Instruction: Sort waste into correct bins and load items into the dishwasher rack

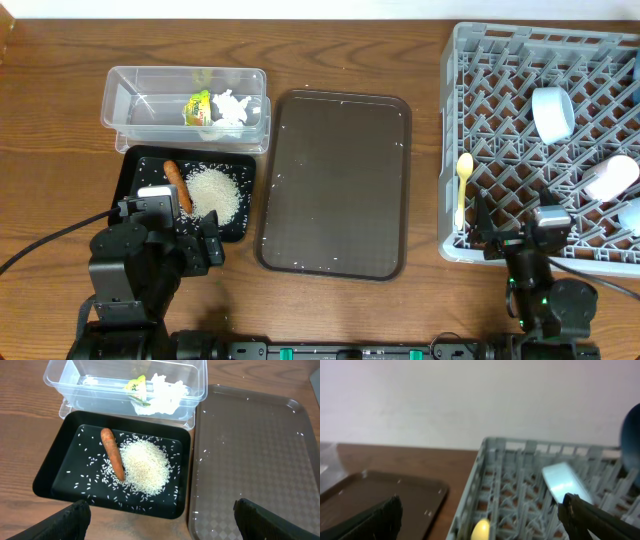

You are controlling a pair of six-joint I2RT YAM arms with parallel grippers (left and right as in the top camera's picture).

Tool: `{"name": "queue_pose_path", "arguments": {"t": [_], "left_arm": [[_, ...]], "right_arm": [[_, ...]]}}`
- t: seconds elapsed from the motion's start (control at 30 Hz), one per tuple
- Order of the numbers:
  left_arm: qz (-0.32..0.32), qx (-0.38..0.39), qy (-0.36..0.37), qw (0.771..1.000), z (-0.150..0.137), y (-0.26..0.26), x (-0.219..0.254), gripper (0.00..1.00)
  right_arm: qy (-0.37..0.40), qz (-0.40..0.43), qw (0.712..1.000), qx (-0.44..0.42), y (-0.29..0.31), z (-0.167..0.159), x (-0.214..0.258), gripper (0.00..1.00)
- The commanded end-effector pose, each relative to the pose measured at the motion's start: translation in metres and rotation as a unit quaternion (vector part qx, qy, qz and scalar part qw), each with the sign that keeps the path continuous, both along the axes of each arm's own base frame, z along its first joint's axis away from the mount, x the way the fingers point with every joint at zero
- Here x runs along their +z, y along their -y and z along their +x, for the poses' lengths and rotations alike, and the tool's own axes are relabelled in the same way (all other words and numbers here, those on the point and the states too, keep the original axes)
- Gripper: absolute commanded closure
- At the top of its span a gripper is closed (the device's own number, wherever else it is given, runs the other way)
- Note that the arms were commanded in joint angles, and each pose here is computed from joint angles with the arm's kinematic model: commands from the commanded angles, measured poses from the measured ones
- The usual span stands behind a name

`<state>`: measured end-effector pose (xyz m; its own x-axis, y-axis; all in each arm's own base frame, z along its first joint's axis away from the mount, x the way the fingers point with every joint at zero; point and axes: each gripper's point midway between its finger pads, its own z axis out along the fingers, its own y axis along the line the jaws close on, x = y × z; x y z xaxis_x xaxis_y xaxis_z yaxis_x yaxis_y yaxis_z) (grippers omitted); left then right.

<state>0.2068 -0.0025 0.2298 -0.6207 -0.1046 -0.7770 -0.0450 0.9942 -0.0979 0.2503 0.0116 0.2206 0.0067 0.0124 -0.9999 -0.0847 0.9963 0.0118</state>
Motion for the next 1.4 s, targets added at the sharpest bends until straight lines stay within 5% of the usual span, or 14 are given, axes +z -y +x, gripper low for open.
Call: {"name": "queue_pose_path", "arguments": {"t": [0.0, 0.3, 0.43, 1.37], "left_arm": [[0.007, 0.002, 0.001, 1.000, 0.000, -0.002, 0.000, 0.06], [0.007, 0.002, 0.001, 1.000, 0.000, -0.002, 0.000, 0.06], [0.007, 0.002, 0.001, 1.000, 0.000, -0.002, 0.000, 0.06], [0.007, 0.002, 0.001, 1.000, 0.000, -0.002, 0.000, 0.06]], "right_arm": [[0.017, -0.010, 0.999, -0.041, 0.011, 0.000, -0.007, 0.01], [0.004, -0.028, 0.999, -0.035, 0.009, 0.000, -0.042, 0.01], [-0.064, -0.032, 0.997, -0.019, 0.004, -0.003, -0.075, 0.01], [-0.058, -0.036, 0.998, -0.019, 0.004, -0.003, -0.072, 0.01]]}}
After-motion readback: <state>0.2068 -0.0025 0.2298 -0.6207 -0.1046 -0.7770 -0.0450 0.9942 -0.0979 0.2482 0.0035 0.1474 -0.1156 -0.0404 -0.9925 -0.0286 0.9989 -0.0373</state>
